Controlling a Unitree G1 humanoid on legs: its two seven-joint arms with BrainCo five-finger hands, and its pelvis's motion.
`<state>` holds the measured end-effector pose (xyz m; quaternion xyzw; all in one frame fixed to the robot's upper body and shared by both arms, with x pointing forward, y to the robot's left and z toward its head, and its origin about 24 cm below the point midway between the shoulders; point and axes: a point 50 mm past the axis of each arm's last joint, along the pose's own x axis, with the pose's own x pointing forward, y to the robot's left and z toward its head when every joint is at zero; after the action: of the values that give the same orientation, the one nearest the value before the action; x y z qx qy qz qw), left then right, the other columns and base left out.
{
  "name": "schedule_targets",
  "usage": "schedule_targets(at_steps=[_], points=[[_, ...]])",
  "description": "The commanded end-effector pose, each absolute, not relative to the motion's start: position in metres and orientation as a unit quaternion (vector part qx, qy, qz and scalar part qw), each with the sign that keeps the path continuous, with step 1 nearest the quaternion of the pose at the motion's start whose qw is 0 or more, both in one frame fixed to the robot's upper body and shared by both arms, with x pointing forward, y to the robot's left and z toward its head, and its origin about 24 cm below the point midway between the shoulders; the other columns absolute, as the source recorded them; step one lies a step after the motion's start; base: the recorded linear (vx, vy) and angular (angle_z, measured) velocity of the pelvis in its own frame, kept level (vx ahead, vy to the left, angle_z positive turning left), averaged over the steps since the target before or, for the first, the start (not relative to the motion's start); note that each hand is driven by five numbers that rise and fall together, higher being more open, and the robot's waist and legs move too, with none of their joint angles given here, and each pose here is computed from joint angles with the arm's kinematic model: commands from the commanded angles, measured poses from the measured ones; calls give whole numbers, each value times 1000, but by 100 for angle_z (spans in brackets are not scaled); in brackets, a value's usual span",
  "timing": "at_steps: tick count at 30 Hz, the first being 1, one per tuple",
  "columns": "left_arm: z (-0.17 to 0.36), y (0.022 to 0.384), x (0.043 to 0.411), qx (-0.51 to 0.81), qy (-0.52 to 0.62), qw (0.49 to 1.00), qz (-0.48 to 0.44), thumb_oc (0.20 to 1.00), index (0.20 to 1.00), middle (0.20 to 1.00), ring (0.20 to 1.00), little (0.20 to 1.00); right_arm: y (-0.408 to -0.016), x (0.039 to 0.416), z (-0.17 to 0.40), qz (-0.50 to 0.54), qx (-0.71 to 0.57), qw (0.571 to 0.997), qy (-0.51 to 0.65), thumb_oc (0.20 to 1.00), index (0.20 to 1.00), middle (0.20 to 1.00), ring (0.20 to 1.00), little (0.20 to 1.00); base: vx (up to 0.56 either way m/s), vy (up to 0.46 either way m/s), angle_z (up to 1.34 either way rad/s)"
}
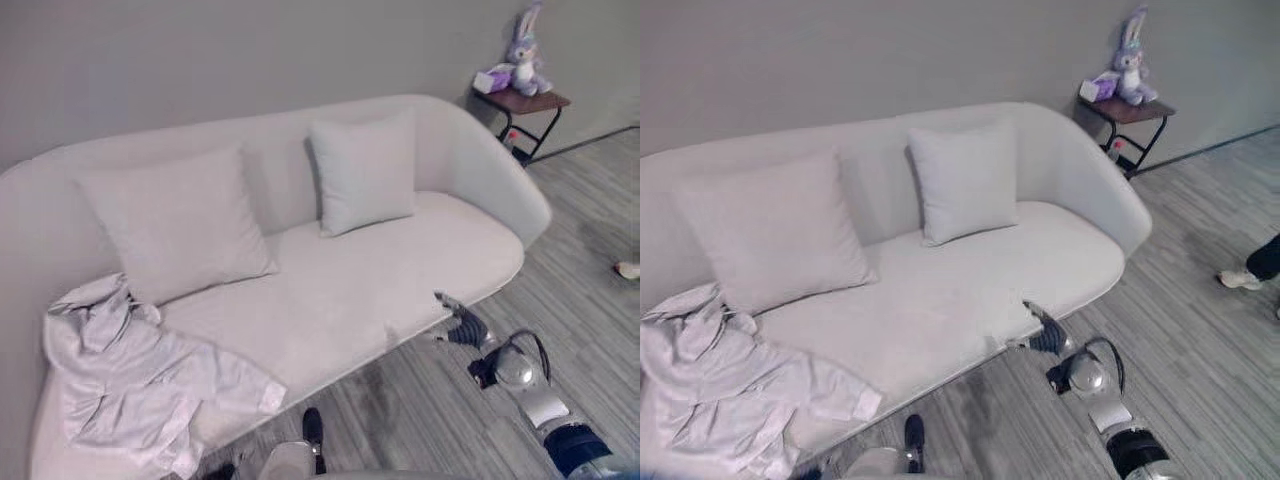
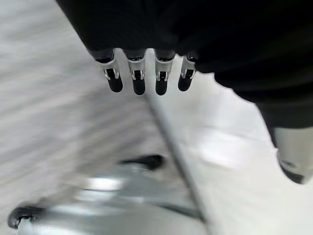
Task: Hang the clothes on the sofa on the clothes rack.
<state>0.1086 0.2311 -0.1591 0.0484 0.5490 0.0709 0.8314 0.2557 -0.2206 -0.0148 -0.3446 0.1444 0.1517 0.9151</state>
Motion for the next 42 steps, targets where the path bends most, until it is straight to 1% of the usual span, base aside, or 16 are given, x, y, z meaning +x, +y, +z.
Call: schedule_targets(at_steps=[1,5,9,13,14,18,20,23,27,29,31,34,35,37,39,42], points=[[-164,222,98,48,567,820,67,1000,1000,1000,1000,1000,-206,288,8,180,-401,893,93,1000,1000,1000,1000,1000,-44,46,96],[-165,221,95,44,572,816,69,1000,1000,1000,1000,1000,-192,289,8,208,-399,889,80,1000,1000,1000,1000,1000,-39,-16,75],[-167,227,78,57,590,802,73,1000,1000,1000,1000,1000,-181,283,-6,244,-401,878,98,1000,1000,1000,1000,1000,-54,-28,56],[-166,228,84,82,586,805,54,1000,1000,1000,1000,1000,-180,285,-4,244,-406,876,95,1000,1000,1000,1000,1000,-73,21,-1],[-164,232,89,121,581,804,28,1000,1000,1000,1000,1000,-181,292,3,238,-415,874,84,1000,1000,1000,1000,1000,-152,45,28],[-166,225,88,112,584,804,15,1000,1000,1000,1000,1000,-187,295,1,223,-419,875,93,1000,1000,1000,1000,1000,-223,194,51],[-164,225,95,115,580,806,24,1000,1000,1000,1000,1000,-186,294,-4,227,-417,873,109,1000,1000,1000,1000,1000,-104,259,55],[-162,233,96,129,579,804,41,1000,1000,1000,1000,1000,-180,292,-11,232,-409,874,119,1000,1000,1000,1000,1000,-77,540,25],[-160,242,97,144,573,805,44,1000,1000,1000,1000,1000,-194,289,-18,199,-397,884,145,1000,1000,1000,1000,1000,14,497,48],[-160,238,102,135,567,811,46,1000,1000,1000,1000,1000,-197,287,-22,192,-393,885,158,1000,1000,1000,1000,1000,64,785,47],[-157,230,120,134,549,824,40,1000,1000,1000,1000,1000,-206,287,-26,169,-394,886,179,1000,1000,1000,1000,1000,192,1190,26],[-157,225,122,124,547,827,36,1000,1000,1000,1000,1000,-212,287,-32,151,-390,886,200,1000,1000,1000,1000,1000,101,652,6],[-161,221,112,108,558,822,39,1000,1000,1000,1000,1000,-211,289,-32,150,-392,884,205,1000,1000,1000,1000,1000,-5,659,-2],[-165,221,96,112,577,808,28,1000,1000,1000,1000,1000,-234,279,-34,124,-412,875,224,1000,1000,1000,1000,1000,-17,969,-12],[-166,216,94,122,581,804,7,1000,1000,1000,1000,1000,-245,274,-39,111,-426,865,243,1000,1000,1000,1000,1000,65,580,41],[-170,200,87,100,588,803,-5,1000,1000,1000,1000,1000,-261,257,-55,102,-464,833,285,1000,1000,1000,1000,1000,116,410,26]])
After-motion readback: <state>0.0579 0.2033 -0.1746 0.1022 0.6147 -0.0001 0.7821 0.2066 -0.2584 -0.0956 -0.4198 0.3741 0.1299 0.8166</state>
